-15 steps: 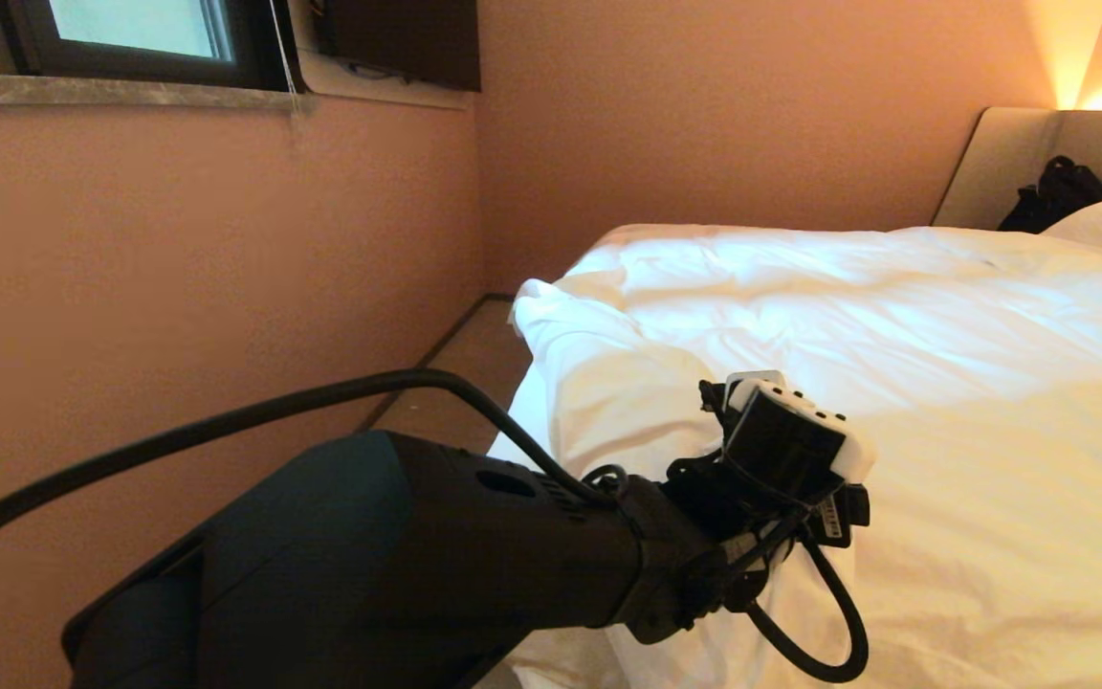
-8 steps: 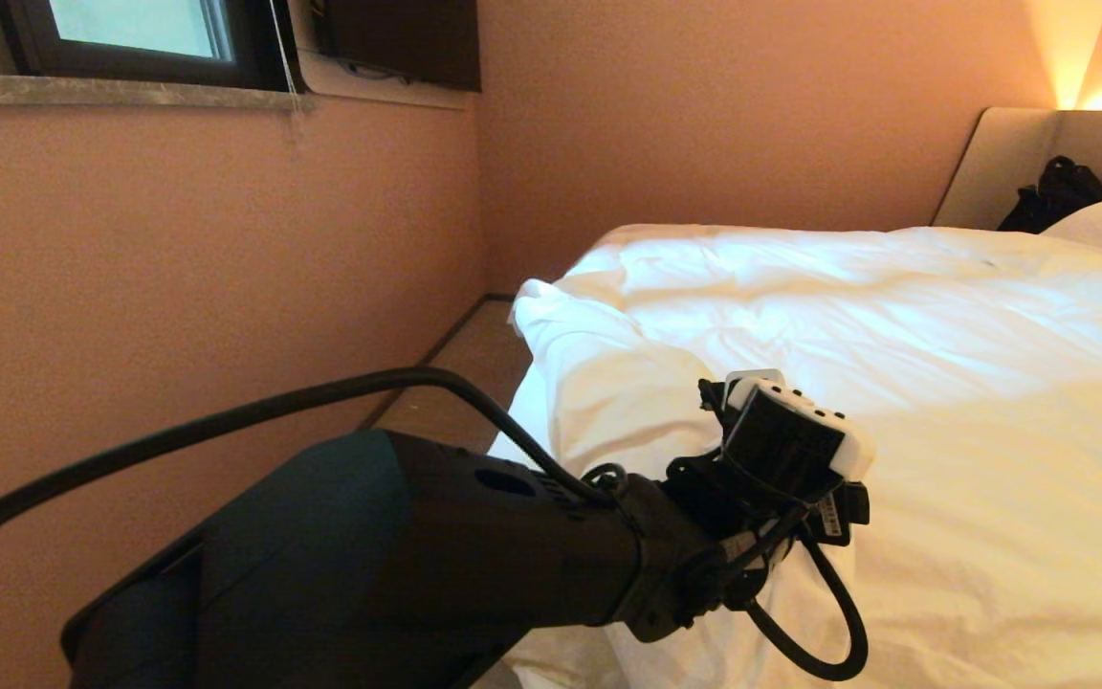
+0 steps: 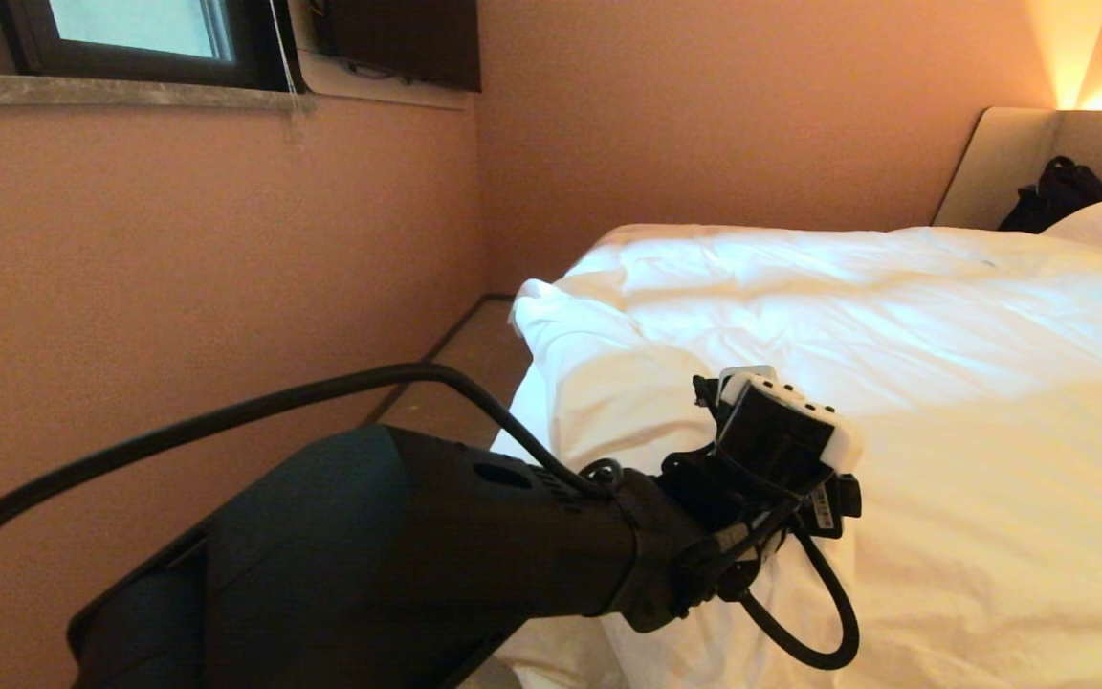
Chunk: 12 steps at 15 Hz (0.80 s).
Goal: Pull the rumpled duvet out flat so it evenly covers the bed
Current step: Flatten the corners of the folded blanket
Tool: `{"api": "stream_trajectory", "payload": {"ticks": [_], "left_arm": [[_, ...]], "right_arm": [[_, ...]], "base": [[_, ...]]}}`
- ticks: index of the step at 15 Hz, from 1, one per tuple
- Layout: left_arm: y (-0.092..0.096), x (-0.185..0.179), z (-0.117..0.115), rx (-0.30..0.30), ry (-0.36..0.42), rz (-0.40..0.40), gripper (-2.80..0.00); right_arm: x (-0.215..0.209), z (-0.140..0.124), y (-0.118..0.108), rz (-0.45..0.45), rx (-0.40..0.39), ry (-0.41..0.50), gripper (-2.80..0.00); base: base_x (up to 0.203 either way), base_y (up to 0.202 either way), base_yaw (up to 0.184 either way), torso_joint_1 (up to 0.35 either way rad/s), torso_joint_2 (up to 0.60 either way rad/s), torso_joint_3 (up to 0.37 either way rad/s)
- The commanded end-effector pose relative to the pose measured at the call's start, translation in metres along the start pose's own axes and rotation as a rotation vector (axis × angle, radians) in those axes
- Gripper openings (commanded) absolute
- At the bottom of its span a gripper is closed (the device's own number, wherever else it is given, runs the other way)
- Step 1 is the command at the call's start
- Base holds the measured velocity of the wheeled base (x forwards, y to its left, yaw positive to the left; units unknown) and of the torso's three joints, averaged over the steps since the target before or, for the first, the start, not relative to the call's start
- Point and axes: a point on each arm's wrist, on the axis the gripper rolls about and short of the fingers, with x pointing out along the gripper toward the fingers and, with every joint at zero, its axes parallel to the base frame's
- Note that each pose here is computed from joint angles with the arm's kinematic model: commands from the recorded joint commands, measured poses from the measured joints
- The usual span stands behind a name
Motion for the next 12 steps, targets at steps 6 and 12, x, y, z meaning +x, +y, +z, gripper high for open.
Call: {"api": "stream_trajectory", "payload": {"ticks": [6, 12], "left_arm": [[0.013, 0.014, -0.003, -0.008, 0.000, 0.027, 0.00], [0.022, 0.022, -0.001, -0.014, -0.002, 0.045, 0.00]], "right_arm": [[0.000, 0.000, 0.000, 0.001, 0.000, -0.001, -2.80], [0.000, 0.000, 0.000, 0.001, 0.000, -0.001, -2.80]], "base": [[0.000, 0.000, 0.000, 0.000, 0.00, 0.000], [0.000, 0.000, 0.000, 0.000, 0.00, 0.000]]}}
